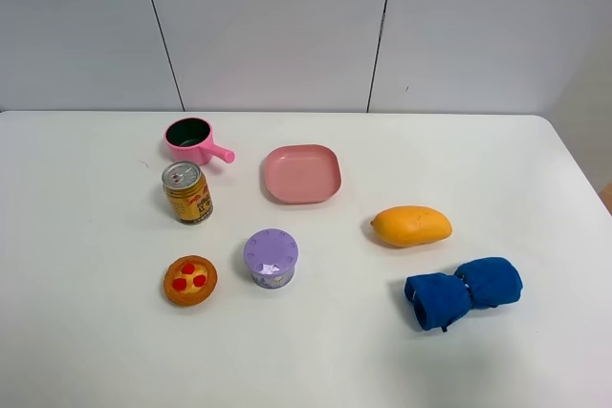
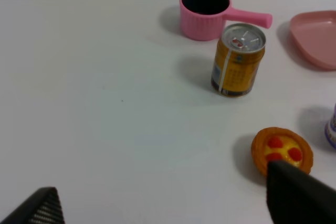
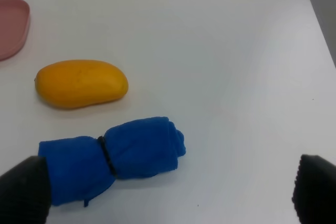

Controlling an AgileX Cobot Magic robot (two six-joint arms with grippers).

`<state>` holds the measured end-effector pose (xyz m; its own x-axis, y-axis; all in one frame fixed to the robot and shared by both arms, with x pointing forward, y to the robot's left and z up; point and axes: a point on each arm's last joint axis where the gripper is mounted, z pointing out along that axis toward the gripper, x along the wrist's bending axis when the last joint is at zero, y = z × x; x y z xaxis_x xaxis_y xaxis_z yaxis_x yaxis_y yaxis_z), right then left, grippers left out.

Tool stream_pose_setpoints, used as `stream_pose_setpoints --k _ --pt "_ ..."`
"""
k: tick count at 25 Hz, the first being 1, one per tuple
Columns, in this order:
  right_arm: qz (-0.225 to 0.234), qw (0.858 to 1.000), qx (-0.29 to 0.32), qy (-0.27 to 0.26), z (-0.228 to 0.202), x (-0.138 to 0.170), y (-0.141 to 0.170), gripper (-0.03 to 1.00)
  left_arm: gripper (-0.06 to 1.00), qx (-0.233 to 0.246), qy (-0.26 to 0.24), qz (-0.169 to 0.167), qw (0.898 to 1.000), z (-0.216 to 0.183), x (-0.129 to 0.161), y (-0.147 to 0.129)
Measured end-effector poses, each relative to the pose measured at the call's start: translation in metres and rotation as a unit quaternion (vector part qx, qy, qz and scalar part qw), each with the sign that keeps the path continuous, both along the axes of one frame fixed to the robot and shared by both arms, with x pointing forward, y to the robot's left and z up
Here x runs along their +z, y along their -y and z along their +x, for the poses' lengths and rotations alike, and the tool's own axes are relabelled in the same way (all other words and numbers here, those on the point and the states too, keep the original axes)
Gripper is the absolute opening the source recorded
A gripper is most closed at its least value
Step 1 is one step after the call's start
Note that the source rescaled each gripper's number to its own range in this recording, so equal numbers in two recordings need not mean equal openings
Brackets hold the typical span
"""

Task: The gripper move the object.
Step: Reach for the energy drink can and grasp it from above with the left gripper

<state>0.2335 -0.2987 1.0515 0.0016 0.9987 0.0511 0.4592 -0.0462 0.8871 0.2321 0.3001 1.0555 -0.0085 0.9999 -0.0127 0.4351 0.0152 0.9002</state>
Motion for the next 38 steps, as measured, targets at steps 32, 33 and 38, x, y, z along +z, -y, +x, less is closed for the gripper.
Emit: stream_pose_setpoints --k 32,33,38 --pt "0.000 1.000 0.000 0.000 0.000 0.000 0.000 1.00 0.51 0.001 -0.091 -0.007 0.996 0.060 0.074 -0.001" --pt "0.000 1.000 0.000 0.000 0.000 0.000 0.000 1.00 0.51 -0.001 -0.102 -0.004 0.995 0.072 0.082 -0.001" --pt "0.000 1.000 0.000 0.000 0.000 0.000 0.000 1.00 0.51 -0.018 -0.204 0.012 0.979 0.158 0.092 -0.002"
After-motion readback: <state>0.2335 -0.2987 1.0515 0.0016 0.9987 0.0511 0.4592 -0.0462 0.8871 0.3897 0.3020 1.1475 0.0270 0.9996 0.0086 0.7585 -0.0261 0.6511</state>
